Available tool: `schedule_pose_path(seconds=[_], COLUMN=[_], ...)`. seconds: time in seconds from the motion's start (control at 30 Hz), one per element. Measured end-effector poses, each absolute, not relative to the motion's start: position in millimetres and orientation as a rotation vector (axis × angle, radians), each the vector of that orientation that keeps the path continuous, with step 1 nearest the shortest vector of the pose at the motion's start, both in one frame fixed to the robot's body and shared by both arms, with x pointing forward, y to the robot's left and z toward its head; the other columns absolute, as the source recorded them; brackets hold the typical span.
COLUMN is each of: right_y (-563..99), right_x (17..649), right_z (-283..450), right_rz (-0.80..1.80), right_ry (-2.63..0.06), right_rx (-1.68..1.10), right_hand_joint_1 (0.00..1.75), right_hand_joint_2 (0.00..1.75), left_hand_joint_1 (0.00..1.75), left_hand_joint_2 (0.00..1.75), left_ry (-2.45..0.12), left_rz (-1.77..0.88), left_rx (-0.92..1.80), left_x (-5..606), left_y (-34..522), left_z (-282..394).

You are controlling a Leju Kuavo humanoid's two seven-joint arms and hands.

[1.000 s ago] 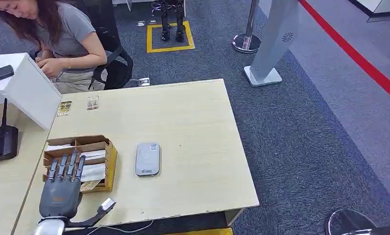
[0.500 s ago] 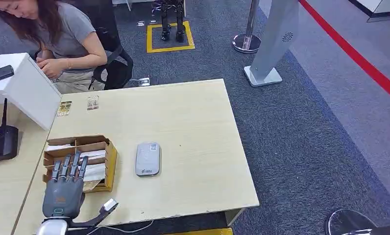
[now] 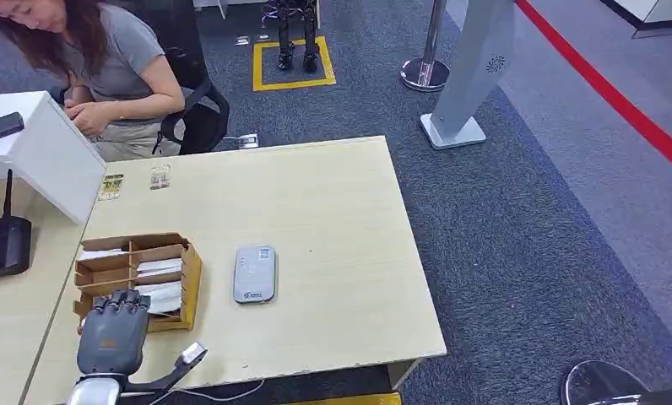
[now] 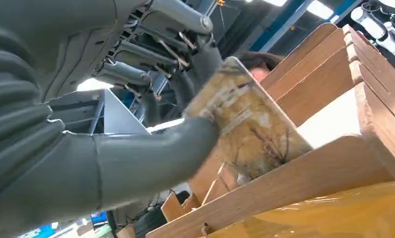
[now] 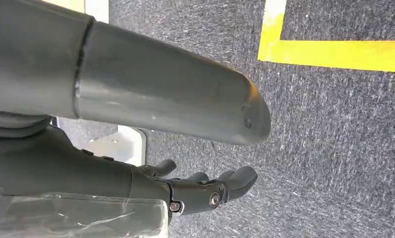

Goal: Pass the card to the sensor for recognition and then transmit it.

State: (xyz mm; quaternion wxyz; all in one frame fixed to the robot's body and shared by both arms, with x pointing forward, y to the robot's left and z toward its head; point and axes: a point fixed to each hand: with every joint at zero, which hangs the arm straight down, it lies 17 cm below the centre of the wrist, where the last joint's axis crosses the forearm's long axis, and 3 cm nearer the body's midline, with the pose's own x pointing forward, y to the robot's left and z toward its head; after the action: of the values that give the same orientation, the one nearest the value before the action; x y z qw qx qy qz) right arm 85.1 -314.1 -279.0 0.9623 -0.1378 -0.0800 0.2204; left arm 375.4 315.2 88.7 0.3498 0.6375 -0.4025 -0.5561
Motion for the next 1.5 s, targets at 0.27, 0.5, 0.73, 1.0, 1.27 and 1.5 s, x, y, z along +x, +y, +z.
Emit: schedule_pose_path(seconds=[0.27,0.5,0.73,1.0,1.27,1.5], right_y=[-314.1,-314.0,-313.8,-310.8,-307.6,-303.9], right_x=[85.1,85.7,86.4,89.9,91.1,96.5], right_z=[-279.0,-278.9,-278.8,-278.4,-278.3,-277.5], right_rz=[0.444,0.444,0.444,0.444,0.438,0.447], right_ry=[-0.162,-0.165,-0.169,-0.182,-0.184,-0.192], right_rx=[-0.279,-0.279,-0.279,-0.275,-0.27,-0.266], right_hand_joint_1=[0.0,0.0,0.0,0.0,0.0,0.0], right_hand_joint_2=[0.0,0.0,0.0,0.0,0.0,0.0], left_hand_joint_1=[1.75,1.75,1.75,1.75,1.75,1.75], left_hand_joint_2=[1.75,1.75,1.75,1.75,1.75,1.75], left_ry=[-1.049,-1.061,-1.175,-1.44,-1.732,-1.8], left_rz=[-1.436,-1.427,-1.453,-1.345,-1.119,-0.944], left_rx=[1.649,1.654,1.61,1.542,1.455,1.548], left_x=[375.4,377.4,385.3,410.6,422.2,425.7], left_y=[313.5,312.7,288.8,241.2,206.5,222.2], left_z=[89.1,92.4,106.1,177.2,278.8,347.3])
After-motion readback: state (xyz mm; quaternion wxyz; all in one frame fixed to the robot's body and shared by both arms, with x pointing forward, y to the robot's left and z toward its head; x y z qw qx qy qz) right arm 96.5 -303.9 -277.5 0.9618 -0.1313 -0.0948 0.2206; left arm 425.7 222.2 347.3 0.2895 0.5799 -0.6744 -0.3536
